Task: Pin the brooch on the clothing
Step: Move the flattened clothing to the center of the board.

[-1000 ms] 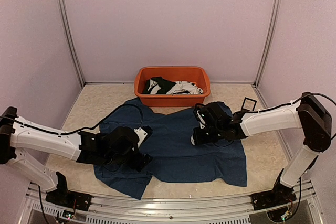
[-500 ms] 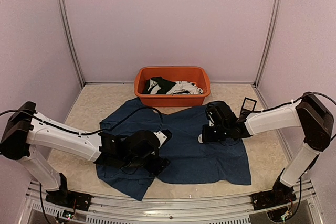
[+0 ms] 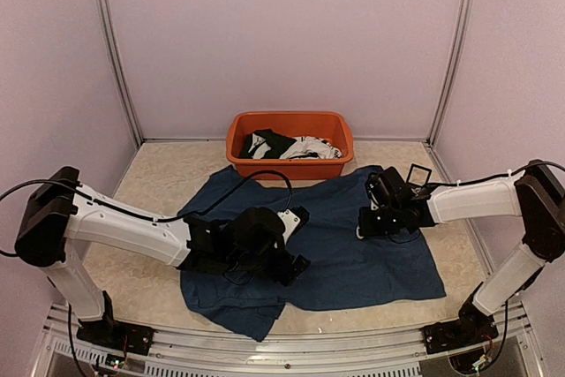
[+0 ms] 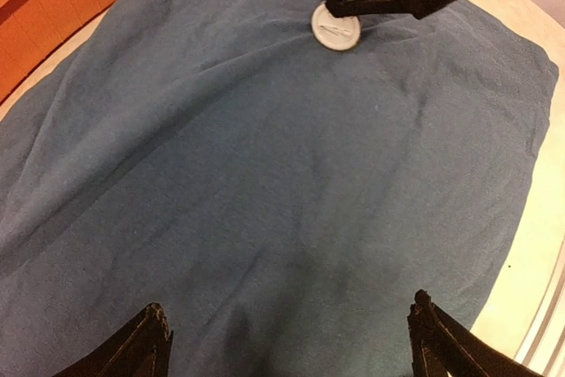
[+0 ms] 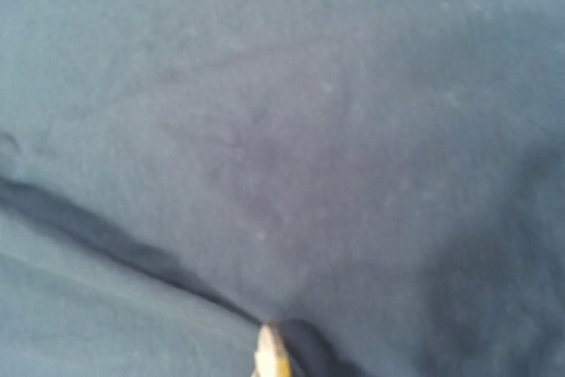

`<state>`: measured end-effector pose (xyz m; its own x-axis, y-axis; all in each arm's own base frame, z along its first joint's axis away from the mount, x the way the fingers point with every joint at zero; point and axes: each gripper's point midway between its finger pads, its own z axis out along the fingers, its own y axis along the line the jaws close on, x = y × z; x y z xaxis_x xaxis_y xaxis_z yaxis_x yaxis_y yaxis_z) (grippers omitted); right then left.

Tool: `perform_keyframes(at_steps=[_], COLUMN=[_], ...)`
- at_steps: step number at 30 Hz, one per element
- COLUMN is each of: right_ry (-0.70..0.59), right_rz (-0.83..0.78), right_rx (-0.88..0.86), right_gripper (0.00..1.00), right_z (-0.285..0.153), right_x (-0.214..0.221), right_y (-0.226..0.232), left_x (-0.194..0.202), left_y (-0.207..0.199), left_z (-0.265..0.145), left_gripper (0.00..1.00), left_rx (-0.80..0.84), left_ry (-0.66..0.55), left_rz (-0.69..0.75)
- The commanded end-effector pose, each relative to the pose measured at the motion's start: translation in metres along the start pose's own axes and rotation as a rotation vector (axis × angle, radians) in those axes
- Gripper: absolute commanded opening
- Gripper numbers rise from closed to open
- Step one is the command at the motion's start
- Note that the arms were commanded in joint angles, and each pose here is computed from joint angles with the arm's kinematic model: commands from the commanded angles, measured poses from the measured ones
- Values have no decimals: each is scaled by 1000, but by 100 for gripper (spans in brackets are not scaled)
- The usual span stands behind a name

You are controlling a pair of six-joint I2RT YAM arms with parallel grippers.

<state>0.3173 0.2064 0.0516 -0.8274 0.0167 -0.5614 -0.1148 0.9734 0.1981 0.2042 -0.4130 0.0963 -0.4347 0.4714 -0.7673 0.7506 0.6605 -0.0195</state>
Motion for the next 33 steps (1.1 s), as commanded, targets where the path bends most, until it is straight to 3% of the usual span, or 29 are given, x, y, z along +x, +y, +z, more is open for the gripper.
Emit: perform_keyframes(at_steps=[1,9,16,19,26,33], right_ry=[14,-36,-2,6,25,49], right_rz=[-38,-152,-226,-238,-258,-262], right_rx=[29,-119,-210,-233,-257,-281], right_gripper=[0,0,0,0,0,0], right_z=[-15,-43,-46,-46,-45,-41], right_x=[0,-28,-23,-22,-16,-10], right_y=[-4,76,135,148,161,169], left_x=[-2,43,61,78,93,103], left_y=[20,44,45,49,47,45], left_z=[-8,-37,-32,-24,-30,-31], left_gripper=[89,83,72,65,64,56], left_rx=[-52,-112,-115,-139,-125,-117], left_ry=[12,99,171,233,239,258], left_rz=[-77,-162,-138,-130,-166,-153])
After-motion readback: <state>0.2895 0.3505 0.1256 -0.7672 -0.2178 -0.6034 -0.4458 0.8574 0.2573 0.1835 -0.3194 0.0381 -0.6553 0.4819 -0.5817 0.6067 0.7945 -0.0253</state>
